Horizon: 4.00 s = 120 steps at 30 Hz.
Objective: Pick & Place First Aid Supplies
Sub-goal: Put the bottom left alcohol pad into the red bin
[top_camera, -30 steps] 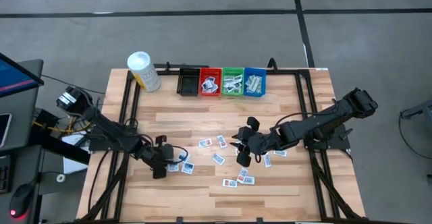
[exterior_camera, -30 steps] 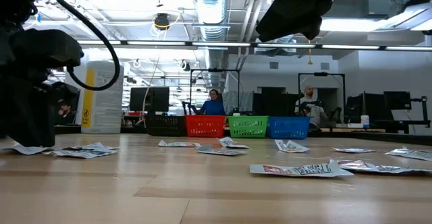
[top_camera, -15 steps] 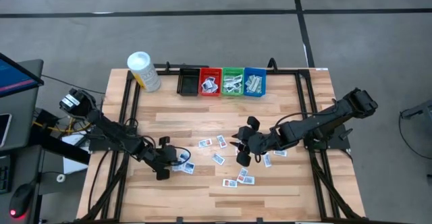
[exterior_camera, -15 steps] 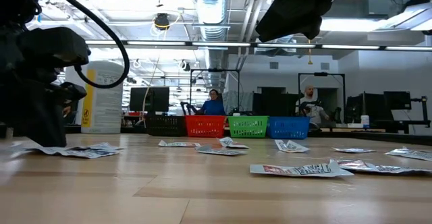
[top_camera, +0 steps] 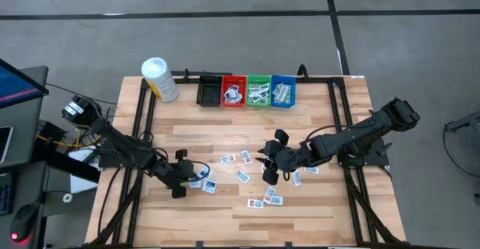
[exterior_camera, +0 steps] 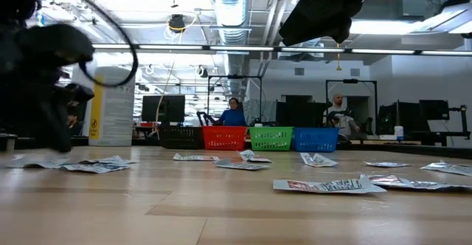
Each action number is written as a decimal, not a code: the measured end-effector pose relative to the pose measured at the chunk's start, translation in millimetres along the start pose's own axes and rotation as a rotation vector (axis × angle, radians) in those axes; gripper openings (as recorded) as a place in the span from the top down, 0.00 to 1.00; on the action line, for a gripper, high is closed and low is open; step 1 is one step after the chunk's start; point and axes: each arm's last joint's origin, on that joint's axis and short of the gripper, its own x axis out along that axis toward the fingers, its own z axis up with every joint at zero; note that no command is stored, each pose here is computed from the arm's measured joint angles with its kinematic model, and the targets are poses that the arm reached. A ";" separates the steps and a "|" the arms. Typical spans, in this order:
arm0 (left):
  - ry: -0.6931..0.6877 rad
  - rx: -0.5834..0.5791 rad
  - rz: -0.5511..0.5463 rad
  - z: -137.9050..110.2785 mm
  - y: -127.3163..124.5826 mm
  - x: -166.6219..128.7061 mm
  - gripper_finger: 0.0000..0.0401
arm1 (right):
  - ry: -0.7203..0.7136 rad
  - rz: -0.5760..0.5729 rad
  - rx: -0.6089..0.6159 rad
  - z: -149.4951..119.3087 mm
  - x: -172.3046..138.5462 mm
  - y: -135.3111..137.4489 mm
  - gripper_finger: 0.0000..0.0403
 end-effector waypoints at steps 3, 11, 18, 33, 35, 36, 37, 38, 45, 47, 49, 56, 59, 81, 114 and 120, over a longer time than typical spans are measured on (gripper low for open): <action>-0.037 0.000 -0.005 4.4 -0.2 -3.6 0.99 | 0.000 0.000 0.000 0.0 0.0 0.0 0.71; -0.066 -0.016 -0.040 8.3 -1.9 -5.7 0.97 | 0.000 -0.001 0.017 0.0 0.0 0.0 0.71; -0.064 0.031 -0.034 8.2 -2.6 -3.5 0.84 | -0.001 -0.001 0.026 0.0 -0.1 0.1 0.71; 0.031 0.049 0.035 -5.0 -7.3 23.5 0.59 | -0.001 -0.001 0.051 0.0 -0.1 0.1 0.71; 0.035 0.048 0.032 -5.5 -7.5 24.2 0.61 | -0.001 -0.001 0.052 0.0 -0.1 0.1 0.71; 0.036 0.049 0.029 -5.6 -7.6 24.4 0.63 | -0.001 -0.001 0.052 0.0 -0.1 0.1 0.71; 0.038 0.049 0.025 -5.7 -7.7 24.4 0.66 | -0.001 -0.001 0.052 0.0 -0.1 0.1 0.71; 0.039 0.049 0.021 -5.7 -7.9 24.5 0.69 | -0.001 -0.001 0.052 0.0 -0.1 0.1 0.71; 0.040 0.051 0.011 -5.9 -8.2 24.7 0.94 | -0.001 -0.001 0.052 0.0 -0.1 0.1 0.71; 0.039 0.051 0.011 -5.9 -8.2 24.8 0.98 | -0.001 -0.001 0.052 0.0 -0.1 0.1 0.71; 0.033 0.048 0.009 -5.8 -8.2 24.8 0.98 | -0.001 -0.001 0.052 -0.1 -0.1 0.1 0.71; -0.021 0.030 0.005 -0.6 -6.9 17.3 0.99 | 0.000 -0.002 0.052 0.0 0.0 -0.1 0.71; -0.052 0.020 0.018 2.6 -5.3 12.3 0.98 | 0.000 -0.002 0.052 0.0 0.0 -0.1 0.71; -0.340 -0.233 0.180 43.1 34.2 -14.1 0.98 | -0.002 -0.013 0.032 1.7 2.0 -3.7 0.71; -0.618 -0.286 0.422 113.0 235.0 -4.7 0.97 | -0.007 -0.289 0.135 32.0 34.9 -98.7 0.71; -0.584 -0.205 0.479 140.6 270.2 19.5 0.98 | -0.004 -0.290 0.131 31.8 34.9 -98.8 0.71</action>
